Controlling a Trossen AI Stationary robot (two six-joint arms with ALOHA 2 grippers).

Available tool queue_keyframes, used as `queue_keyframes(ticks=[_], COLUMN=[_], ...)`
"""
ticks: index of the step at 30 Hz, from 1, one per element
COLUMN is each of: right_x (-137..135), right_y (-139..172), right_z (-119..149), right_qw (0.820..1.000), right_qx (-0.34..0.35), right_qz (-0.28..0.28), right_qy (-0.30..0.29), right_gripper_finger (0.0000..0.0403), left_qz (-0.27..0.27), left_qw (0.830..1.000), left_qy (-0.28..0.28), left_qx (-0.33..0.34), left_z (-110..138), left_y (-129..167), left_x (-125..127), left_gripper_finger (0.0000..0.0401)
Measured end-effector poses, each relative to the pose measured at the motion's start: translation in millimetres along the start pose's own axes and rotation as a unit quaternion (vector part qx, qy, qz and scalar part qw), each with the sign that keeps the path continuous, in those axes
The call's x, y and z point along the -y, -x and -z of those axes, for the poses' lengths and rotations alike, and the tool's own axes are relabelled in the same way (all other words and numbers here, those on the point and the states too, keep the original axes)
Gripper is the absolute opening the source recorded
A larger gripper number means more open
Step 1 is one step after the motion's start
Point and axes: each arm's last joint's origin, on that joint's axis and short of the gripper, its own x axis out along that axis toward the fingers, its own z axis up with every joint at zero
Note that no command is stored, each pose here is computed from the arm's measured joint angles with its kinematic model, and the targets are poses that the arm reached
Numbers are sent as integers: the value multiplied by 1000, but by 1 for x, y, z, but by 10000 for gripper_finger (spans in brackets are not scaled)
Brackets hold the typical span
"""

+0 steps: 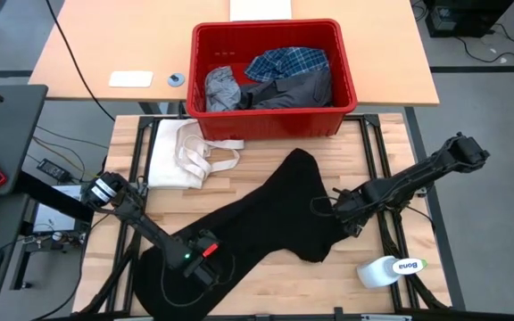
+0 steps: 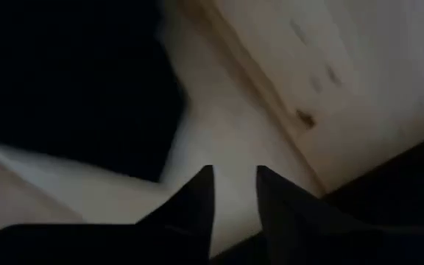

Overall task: Fold Laundry from Bin
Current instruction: Fold the black shirt

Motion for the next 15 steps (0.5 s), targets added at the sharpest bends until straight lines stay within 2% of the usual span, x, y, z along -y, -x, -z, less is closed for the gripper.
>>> queue_keyframes(ticks=[3,7,10,15], right_x=[-2,-14,-25,-46], right_y=[12,37,45,40], right_z=[-1,-8,-13,-16], right_qw=[999,989,973,941], right_qx=[12,111,173,202], right_qz=[-40,-97,-126,-139], right_qy=[-7,8,90,234], right_gripper_finger=[147,161,161,166], left_qz=[4,3,-13,-3], left_qw=[1000,999,998,998], left_qy=[-14,-37,-53,-65], left_qx=[5,5,2,6], left_z=[-2,-5,-8,-17], left_y=[1,6,12,23], left_x=[2,3,2,-2], left_gripper_finger=[189,189,189,189])
